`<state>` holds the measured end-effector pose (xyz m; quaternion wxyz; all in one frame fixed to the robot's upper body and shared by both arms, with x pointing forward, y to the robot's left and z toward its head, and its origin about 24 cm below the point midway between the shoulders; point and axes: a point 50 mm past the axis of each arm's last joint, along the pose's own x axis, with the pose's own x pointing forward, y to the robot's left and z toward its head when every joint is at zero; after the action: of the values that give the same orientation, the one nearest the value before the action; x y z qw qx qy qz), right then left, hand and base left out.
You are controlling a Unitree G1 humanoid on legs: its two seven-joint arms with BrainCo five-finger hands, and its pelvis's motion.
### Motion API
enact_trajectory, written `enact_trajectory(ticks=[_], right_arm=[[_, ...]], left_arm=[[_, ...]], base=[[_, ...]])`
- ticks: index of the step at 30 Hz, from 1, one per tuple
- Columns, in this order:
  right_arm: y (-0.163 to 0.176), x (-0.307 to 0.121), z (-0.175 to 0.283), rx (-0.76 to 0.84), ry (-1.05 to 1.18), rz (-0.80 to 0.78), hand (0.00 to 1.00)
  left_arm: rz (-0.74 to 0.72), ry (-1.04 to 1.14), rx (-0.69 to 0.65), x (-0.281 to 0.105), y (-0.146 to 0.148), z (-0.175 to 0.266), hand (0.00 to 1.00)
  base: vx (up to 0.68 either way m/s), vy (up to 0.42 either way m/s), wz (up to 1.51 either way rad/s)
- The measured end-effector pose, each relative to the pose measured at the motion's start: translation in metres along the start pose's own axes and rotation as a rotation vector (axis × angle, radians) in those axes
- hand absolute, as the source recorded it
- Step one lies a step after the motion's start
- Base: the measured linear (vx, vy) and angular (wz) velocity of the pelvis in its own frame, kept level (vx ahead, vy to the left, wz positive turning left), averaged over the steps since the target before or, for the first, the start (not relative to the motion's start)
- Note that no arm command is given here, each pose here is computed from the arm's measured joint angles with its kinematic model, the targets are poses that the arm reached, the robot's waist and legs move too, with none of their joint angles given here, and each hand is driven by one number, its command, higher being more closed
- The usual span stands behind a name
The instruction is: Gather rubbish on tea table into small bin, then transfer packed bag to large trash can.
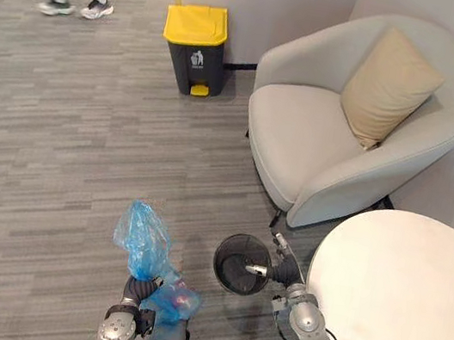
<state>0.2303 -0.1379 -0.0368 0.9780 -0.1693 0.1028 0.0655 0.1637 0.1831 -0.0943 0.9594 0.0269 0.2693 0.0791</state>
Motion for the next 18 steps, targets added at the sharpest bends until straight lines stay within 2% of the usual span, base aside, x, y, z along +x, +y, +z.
enact_trajectory(ticks=[5, 10, 18], right_arm=[[-0.016, -0.003, 0.006, 0.021, -0.029, -0.083, 0.0], [-0.025, -0.016, -0.027, 0.062, 0.119, -0.151, 0.0], [-0.022, -0.02, -0.044, 0.059, 0.197, -0.146, 0.0]], left_arm=[[-0.025, -0.066, -0.001, 0.002, -0.006, 0.015, 1.0], [-0.045, -0.012, 0.03, 0.004, -0.008, 0.005, 1.0], [-0.033, 0.033, 0.076, -0.001, 0.004, -0.008, 1.0]], base=[[-0.12, 0.01, 0.64], [-0.05, 0.215, 0.87], [-0.07, 0.099, 0.16]])
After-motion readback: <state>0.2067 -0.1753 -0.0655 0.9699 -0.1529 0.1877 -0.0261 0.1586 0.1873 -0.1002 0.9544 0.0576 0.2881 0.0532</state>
